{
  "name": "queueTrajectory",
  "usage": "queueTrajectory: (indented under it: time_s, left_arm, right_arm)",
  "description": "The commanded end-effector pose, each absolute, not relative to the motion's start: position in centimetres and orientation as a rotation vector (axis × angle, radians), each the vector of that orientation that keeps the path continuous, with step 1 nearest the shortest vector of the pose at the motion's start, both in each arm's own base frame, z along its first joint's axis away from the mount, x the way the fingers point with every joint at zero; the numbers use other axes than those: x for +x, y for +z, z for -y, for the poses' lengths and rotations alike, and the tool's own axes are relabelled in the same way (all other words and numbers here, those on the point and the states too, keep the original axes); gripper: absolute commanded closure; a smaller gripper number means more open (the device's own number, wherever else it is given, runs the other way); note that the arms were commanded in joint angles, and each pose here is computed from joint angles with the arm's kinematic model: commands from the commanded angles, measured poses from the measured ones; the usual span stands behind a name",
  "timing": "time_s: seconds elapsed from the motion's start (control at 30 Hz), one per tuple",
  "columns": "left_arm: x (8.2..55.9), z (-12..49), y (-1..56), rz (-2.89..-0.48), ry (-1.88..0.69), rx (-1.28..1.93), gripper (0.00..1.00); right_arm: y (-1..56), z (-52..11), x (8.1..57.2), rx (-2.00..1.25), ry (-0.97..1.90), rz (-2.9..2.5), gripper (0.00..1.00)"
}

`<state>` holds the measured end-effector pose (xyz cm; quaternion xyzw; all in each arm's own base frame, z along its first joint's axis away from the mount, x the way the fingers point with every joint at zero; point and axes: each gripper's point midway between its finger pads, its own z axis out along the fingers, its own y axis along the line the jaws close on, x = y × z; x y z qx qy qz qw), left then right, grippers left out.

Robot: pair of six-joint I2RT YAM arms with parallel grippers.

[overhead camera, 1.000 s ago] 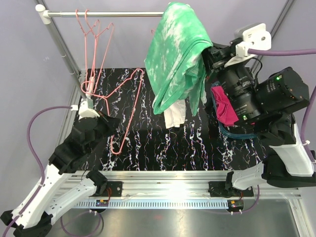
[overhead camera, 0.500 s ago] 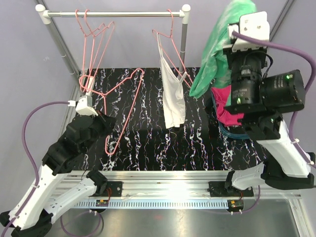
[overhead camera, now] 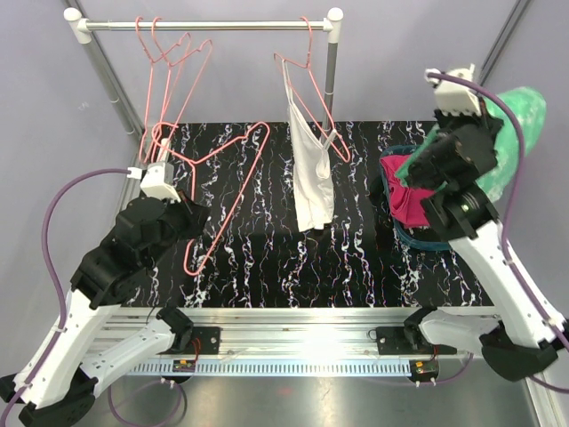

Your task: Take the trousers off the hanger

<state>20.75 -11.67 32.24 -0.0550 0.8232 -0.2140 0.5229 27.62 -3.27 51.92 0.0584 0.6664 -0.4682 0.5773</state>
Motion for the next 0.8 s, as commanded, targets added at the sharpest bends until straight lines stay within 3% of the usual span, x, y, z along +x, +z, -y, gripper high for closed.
queueTrajectory:
  time_s: [0.0, 0.23, 0.37, 0.53, 0.77]
  left_arm:
    - [20.7, 12.2, 33.9, -1.931, -0.542, -0.066, 1.00]
    - [20.4, 13.2, 33.6, -1.937, -0.586, -0.008, 1.00]
    - [20.0, 13.4, 34.4, -1.921, -0.610, 0.021, 1.00]
    - [19.4, 13.9, 35.7, -1.895, -0.650, 0.069, 1.00]
    - [18.8, 14.1, 36.6, -1.868, -0.663, 0.140, 1.00]
  right_arm:
    - [53.5, 7.6, 21.7, 0.394, -0.941, -1.463, 1.00]
    - [47.6, 10.0, 18.0, 0.382, -1.091, -1.593, 1.00]
    - [44.0, 9.9, 18.4, 0.354, -1.140, -1.635, 1.00]
    - [39.6, 10.1, 22.5, 0.297, -1.234, -1.697, 1.00]
    - [32.3, 10.2, 32.5, 0.192, -1.306, -1.872, 1.00]
